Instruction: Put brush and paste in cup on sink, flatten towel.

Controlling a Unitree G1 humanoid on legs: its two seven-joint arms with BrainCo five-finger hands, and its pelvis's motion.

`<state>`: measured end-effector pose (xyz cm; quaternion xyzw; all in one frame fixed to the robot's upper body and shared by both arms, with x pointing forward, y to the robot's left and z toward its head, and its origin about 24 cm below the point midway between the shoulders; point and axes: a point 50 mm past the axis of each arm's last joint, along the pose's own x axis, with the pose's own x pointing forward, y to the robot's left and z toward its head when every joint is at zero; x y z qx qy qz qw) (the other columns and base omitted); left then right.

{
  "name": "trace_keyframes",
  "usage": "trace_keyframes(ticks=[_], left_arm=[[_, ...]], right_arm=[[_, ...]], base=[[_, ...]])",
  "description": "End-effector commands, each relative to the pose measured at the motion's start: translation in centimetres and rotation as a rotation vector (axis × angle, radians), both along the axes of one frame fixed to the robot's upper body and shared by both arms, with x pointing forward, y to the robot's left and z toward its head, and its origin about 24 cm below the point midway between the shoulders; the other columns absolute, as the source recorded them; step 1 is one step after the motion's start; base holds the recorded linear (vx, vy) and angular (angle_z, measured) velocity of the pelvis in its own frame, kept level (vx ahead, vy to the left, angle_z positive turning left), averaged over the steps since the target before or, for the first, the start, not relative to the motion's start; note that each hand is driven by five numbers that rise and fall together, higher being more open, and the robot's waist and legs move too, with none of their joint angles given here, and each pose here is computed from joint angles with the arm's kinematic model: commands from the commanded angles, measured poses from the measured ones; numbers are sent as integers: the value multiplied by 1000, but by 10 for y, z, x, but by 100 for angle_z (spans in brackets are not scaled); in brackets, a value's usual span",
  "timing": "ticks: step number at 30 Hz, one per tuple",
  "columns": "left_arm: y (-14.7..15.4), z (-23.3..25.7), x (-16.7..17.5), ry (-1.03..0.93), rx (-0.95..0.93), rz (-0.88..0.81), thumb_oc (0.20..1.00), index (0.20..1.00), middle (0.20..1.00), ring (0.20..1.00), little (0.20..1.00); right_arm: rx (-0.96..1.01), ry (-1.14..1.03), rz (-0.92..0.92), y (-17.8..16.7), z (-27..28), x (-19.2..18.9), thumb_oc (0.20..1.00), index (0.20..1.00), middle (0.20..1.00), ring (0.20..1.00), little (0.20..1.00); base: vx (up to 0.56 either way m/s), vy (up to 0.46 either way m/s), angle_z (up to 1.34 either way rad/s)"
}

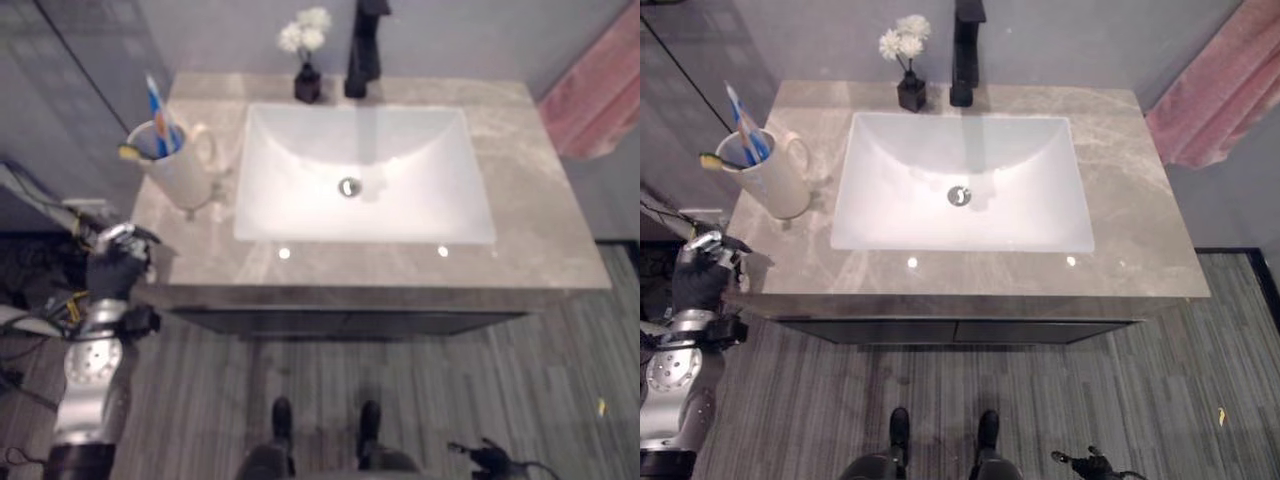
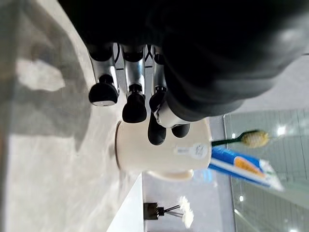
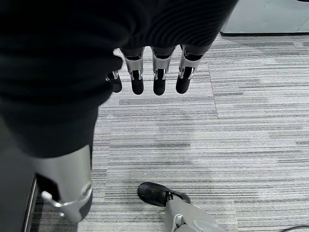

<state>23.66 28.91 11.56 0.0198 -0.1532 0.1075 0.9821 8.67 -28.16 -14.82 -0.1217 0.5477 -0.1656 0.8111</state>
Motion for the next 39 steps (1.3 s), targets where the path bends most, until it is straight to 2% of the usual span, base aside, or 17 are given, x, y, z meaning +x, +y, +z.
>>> trace_keyframes(ticks=[1, 8, 18, 28, 39], left_arm=[[0, 32, 6, -136, 51, -25, 200, 200, 200, 200, 200], [-12, 39, 21, -153, 29, -71, 200, 200, 200, 200, 200], [-3, 25, 21, -97, -15, -25, 200, 200, 200, 200, 200], [7, 32, 27, -104, -12, 8, 200, 200, 200, 200, 200], [20, 70, 47, -181, 32, 54, 200, 200, 200, 200, 200]], right_arm=[[-42, 30, 25, -14, 4, -7, 1000, 1000, 1000, 1000, 1000], [-47, 24, 16, -15, 5, -7, 1000, 1000, 1000, 1000, 1000], [-62, 40, 12, -21, 6, -11, 1000, 1000, 1000, 1000, 1000], [-76, 16, 38, -25, 10, -2, 1000, 1000, 1000, 1000, 1000], [-92, 4, 55, -31, 14, 5, 1000, 1000, 1000, 1000, 1000]], base=[[-3, 1, 7], [0, 0, 0], [4, 5, -2], [12, -1, -4], [-6, 9, -1]])
